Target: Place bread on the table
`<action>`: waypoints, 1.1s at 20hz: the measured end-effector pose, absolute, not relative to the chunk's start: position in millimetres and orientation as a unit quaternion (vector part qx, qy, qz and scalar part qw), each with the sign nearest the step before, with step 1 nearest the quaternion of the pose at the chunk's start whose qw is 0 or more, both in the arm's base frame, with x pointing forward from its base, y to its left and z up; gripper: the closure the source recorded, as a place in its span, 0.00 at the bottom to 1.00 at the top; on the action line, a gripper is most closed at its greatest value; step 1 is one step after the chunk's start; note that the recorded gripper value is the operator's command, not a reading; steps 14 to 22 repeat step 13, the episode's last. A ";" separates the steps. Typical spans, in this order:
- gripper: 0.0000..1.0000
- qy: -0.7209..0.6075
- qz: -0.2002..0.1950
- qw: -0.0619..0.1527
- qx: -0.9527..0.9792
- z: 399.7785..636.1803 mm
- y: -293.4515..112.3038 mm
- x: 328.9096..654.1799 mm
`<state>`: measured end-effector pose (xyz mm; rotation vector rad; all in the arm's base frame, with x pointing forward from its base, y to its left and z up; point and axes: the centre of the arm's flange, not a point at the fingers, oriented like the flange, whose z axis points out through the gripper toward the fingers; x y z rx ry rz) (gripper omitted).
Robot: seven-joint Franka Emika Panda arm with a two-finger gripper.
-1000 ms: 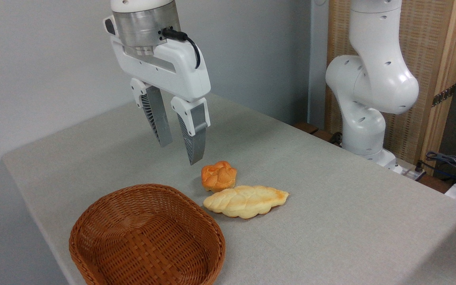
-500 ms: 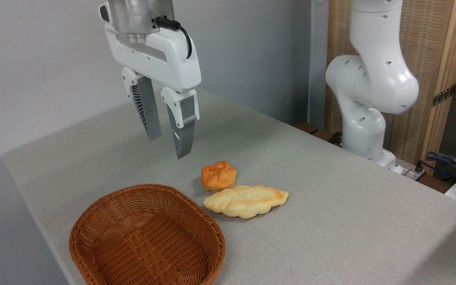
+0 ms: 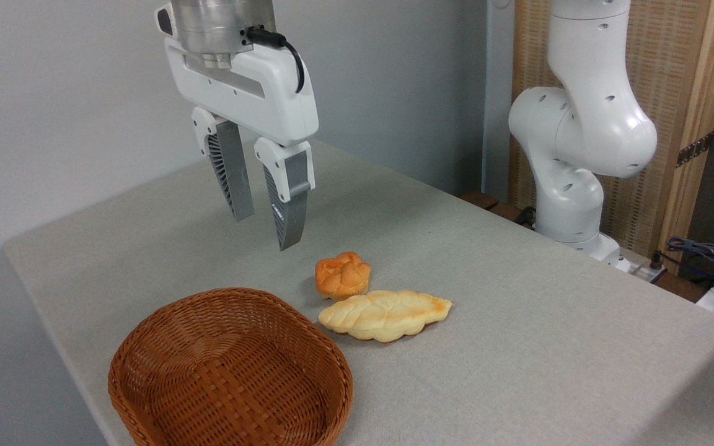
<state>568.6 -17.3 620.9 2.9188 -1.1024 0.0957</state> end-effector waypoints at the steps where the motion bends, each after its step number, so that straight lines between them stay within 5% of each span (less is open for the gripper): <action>1: 0.00 -0.353 0.030 0.010 0.935 620.9 -17.0 568.5; 22: 0.00 -0.374 0.029 0.010 0.927 620.4 -16.8 568.1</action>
